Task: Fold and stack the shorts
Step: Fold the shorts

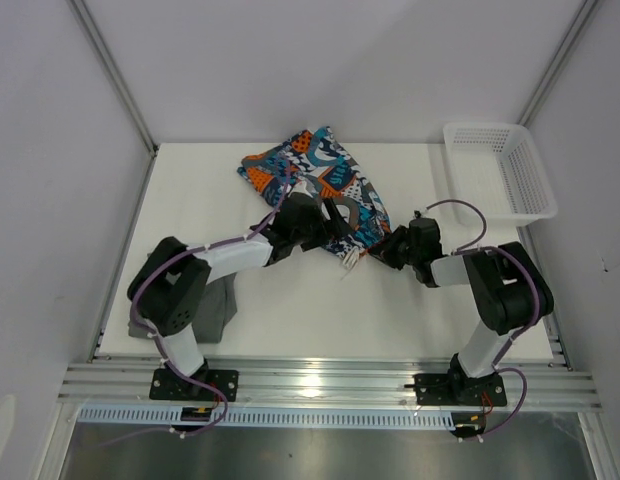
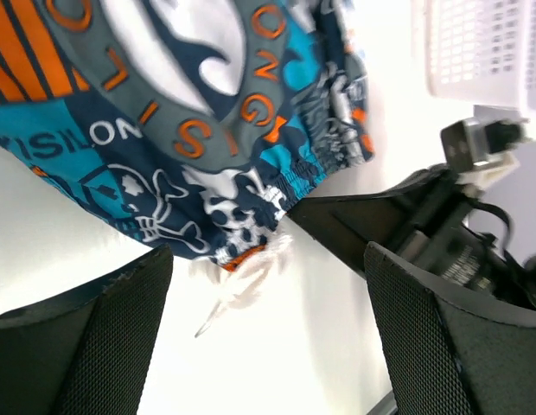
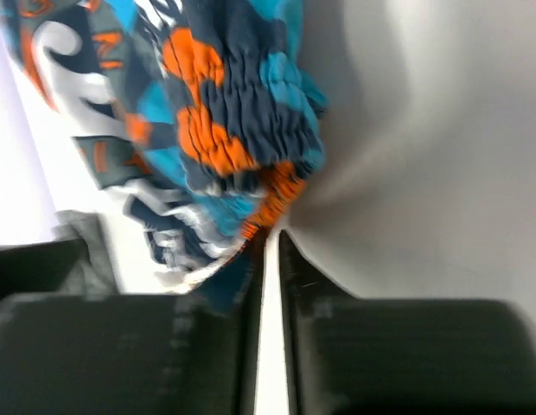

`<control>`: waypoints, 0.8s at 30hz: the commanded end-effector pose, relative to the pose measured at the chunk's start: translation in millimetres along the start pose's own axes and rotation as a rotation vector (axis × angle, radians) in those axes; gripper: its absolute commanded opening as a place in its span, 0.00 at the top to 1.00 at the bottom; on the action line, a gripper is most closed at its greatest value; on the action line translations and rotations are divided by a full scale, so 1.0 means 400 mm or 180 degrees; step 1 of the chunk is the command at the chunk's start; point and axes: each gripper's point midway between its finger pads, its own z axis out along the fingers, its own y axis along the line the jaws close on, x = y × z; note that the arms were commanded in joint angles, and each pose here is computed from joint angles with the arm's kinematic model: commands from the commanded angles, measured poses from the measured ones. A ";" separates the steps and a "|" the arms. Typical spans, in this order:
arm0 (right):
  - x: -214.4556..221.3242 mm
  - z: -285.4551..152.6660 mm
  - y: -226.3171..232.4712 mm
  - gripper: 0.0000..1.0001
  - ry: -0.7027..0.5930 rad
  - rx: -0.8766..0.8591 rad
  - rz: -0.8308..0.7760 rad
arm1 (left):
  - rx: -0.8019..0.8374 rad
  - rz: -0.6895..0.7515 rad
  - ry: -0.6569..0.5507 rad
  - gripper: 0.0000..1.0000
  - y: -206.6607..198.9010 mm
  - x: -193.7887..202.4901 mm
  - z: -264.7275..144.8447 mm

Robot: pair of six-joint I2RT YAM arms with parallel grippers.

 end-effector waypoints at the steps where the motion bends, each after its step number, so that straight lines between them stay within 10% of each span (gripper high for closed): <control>1: -0.025 -0.027 -0.006 0.91 -0.0010 0.0288 -0.0349 | 0.0124 0.0347 -0.0268 0.07 -0.081 -0.089 -0.098; 9: 0.014 -0.136 -0.036 0.97 0.0544 0.0711 -0.0916 | 0.0041 0.0835 -0.0423 0.05 -0.099 -0.140 -0.187; 16: -0.007 -0.201 0.008 0.54 0.0325 0.0213 -0.0706 | 0.0136 0.1612 -0.0077 0.02 -0.084 -0.105 -0.107; 24: -0.024 -0.183 0.050 0.51 0.0037 -0.0188 -0.0518 | -0.0330 0.1967 0.0697 0.16 -0.023 -0.095 0.018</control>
